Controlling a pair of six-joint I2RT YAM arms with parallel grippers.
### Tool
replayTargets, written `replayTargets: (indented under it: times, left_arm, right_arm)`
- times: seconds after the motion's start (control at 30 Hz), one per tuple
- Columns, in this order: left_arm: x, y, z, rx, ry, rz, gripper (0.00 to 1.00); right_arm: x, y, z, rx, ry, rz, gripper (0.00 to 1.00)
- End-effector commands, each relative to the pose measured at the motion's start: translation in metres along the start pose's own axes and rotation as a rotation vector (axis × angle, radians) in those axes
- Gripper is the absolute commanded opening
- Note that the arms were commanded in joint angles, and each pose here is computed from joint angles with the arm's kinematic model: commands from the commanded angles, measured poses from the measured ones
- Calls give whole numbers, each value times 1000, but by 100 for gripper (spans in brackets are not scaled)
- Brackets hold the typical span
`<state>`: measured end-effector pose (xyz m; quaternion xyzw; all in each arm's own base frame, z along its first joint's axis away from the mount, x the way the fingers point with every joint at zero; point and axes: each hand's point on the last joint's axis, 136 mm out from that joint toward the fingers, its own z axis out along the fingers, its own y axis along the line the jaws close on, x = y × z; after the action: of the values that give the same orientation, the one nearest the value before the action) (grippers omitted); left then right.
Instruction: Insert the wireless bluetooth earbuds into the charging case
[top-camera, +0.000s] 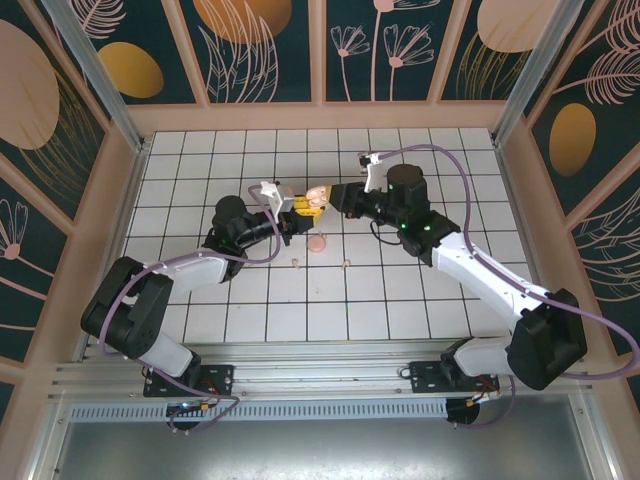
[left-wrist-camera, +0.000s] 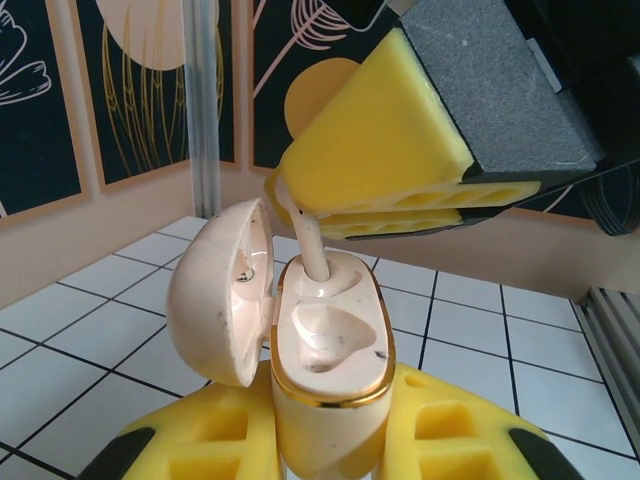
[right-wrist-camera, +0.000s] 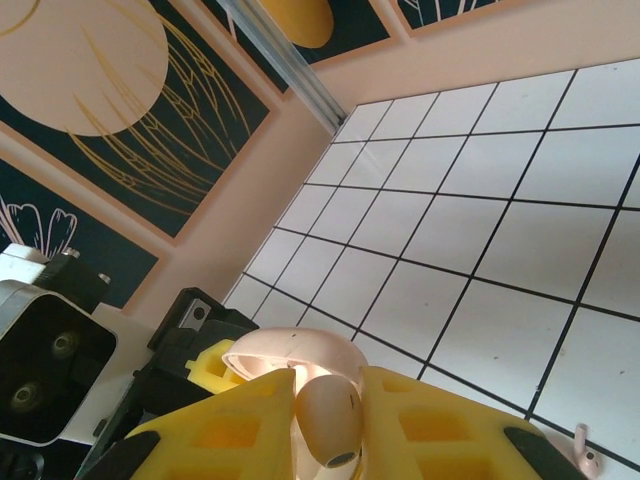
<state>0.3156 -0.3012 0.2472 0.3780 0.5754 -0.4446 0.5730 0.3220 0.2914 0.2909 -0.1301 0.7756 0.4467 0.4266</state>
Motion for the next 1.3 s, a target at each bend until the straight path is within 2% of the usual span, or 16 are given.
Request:
replayTargets:
  times: [0.0, 0.57, 0.8, 1.07, 1.27]
  left_arm:
    - [-40, -6, 0, 7, -102, 77, 3]
    - [-46, -4, 3, 2, -97, 124, 3]
    - [-47, -3, 2, -3, -99, 126, 3]
    - [-46, -3, 2, -5, -97, 125, 4]
    - [-43, -3, 2, -5, -88, 122, 4]
  right_arm:
    - [4, -3, -5, 23, -15, -1, 22]
    - [17, -3, -1, 29, 60, -9, 22]
    - [14, 1, -1, 21, 53, -9, 24]
    - [8, 8, -4, 1, 45, -13, 30]
    - [-3, 20, -12, -32, 11, -26, 46]
